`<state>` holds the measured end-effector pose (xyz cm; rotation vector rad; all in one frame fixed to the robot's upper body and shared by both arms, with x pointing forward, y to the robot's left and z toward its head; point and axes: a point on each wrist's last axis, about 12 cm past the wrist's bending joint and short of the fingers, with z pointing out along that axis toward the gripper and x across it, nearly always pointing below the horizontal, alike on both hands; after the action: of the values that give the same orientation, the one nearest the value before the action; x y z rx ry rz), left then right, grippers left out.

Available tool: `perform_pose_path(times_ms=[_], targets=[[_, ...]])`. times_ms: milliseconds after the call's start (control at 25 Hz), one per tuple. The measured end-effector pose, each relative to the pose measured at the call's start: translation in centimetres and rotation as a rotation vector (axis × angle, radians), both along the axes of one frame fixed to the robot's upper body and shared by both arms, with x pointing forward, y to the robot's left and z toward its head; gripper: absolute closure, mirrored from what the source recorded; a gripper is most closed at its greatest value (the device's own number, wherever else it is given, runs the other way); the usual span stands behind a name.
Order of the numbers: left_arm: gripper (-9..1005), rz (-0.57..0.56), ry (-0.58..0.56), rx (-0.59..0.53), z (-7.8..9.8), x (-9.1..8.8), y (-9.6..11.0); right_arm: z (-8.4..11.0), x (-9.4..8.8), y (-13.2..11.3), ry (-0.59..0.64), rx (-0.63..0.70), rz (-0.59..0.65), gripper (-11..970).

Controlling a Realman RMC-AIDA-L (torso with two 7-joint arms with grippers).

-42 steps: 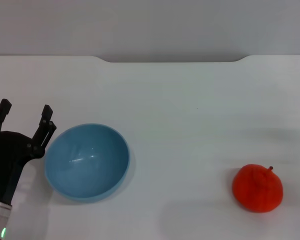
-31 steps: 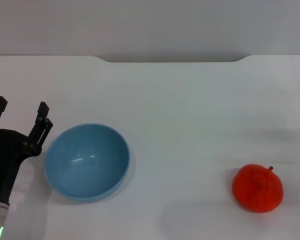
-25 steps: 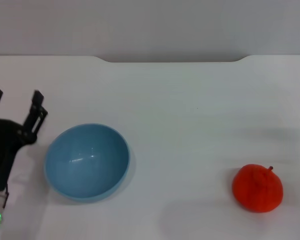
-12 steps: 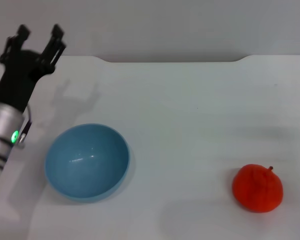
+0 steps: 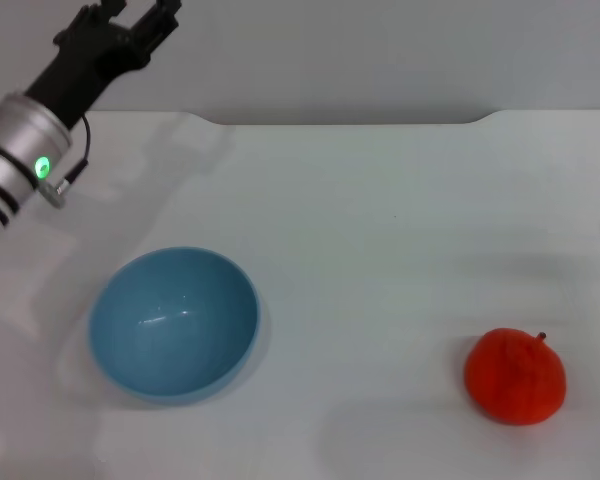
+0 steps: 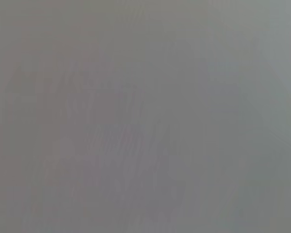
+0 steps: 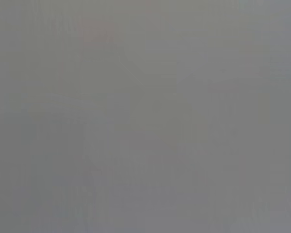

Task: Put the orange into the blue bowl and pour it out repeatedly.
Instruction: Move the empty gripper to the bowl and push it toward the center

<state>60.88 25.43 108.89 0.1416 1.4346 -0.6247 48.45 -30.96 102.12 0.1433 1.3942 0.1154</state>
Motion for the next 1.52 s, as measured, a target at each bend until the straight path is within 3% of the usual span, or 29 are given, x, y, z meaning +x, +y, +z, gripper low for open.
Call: perform_pose_path(times_ms=[80, 200, 240, 520, 760, 800, 880, 1000, 1080, 1200, 1320, 1520], targets=[[197, -0.036, 0.068, 0.069, 1.4, 2.3, 0.5, -0.1, 0.0, -0.1, 0.005, -0.001, -0.003, 349], [197, -0.05, 0.106, 0.093, 2.1, 3.1, 0.9, -0.2, -0.1, -0.1, 0.016, 0.0, -0.006, 349], [197, -0.07, 0.145, 0.139, 3.1, 4.0, 1.6, -0.3, -0.1, -0.1, 0.019, 0.001, -0.007, 349], [196, -0.119, 0.251, 0.237, 5.8, 4.6, 3.8, -0.4, -0.1, -0.3, 0.036, 0.003, -0.016, 349], [196, -0.173, 0.388, 0.304, 7.7, 3.3, 4.4, -0.6, 0.0, -0.4, 0.05, 0.003, -0.019, 349], [197, -0.19, 0.444, 0.327, 8.9, 2.2, 4.6, -0.6, 0.1, -0.4, 0.052, 0.003, -0.019, 349], [197, -0.184, 0.488, 0.338, 9.9, 1.4, 4.9, -0.6, 0.1, -0.4, 0.054, 0.002, -0.019, 349], [197, -0.184, 0.488, 0.338, 9.9, 1.4, 4.9, -0.6, 0.1, -0.4, 0.056, 0.002, -0.02, 349], [197, -0.191, 0.644, 0.41, 12.0, -1.2, 5.4, -0.7, 0.1, -0.4, 0.058, 0.001, -0.02, 349], [198, -0.191, 0.644, 0.41, 12.0, -1.2, 5.4, -0.7, 0.1, -0.5, 0.061, 0.001, -0.022, 349], [198, -0.162, 0.804, 0.544, 13.4, -3.6, 5.1, -0.8, 0.0, -0.6, 0.065, 0.008, -0.025, 349], [198, -0.164, 0.869, 0.63, 14.2, -4.9, 4.0, -0.8, -0.1, -0.8, 0.066, 0.012, -0.032, 348]])
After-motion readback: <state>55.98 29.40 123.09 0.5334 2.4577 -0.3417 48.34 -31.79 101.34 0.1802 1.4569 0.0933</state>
